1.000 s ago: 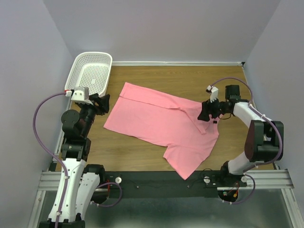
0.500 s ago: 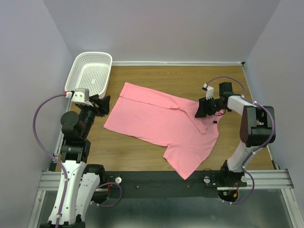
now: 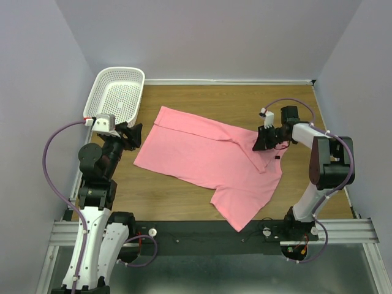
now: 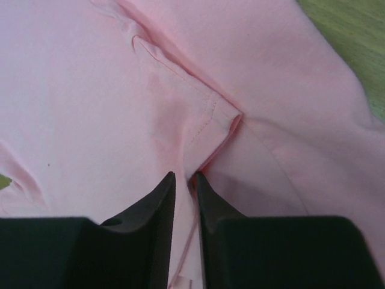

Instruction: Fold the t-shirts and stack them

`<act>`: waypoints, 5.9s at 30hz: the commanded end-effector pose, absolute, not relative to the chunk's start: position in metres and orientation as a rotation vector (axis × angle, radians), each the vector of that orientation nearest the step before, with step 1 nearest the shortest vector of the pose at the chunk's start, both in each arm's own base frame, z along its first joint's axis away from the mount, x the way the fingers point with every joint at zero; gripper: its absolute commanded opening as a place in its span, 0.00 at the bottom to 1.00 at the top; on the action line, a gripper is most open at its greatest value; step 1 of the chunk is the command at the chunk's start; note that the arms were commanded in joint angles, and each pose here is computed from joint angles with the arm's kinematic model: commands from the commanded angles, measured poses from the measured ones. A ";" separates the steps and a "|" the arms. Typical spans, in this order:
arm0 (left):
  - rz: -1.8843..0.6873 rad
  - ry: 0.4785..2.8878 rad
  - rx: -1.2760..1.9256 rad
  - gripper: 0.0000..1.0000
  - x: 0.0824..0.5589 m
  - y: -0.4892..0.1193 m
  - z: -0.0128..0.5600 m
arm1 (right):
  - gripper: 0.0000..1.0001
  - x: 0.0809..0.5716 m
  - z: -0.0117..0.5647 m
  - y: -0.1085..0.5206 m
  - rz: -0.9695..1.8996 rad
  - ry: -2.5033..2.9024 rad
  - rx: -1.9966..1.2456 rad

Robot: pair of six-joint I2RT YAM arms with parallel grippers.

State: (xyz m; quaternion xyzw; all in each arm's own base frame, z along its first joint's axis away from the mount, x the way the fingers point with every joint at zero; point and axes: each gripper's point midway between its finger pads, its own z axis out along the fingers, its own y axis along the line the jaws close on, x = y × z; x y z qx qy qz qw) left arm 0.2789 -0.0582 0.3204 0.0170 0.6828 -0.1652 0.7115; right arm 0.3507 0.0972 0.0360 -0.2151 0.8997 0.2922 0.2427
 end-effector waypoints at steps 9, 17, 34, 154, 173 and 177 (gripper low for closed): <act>-0.371 1.518 0.064 0.63 0.278 -0.060 0.318 | 0.01 0.324 0.055 0.132 0.835 2.350 -0.822; -0.371 1.526 0.063 0.63 0.280 -0.060 0.316 | 0.42 0.257 0.053 0.167 0.857 2.247 -1.335; -0.363 1.527 0.054 0.63 0.279 -0.059 0.316 | 0.68 0.353 0.077 0.173 0.691 2.384 -0.698; -0.349 1.502 0.049 0.64 0.275 -0.056 0.322 | 0.00 0.425 0.010 -0.132 0.423 2.513 0.185; -0.683 1.782 -0.096 0.59 0.290 -0.095 0.237 | 0.73 0.547 0.086 -0.163 -0.215 2.370 -0.109; -0.815 1.852 -0.121 0.59 0.275 -0.127 0.216 | 0.89 0.532 0.115 -0.135 -0.228 2.315 -0.243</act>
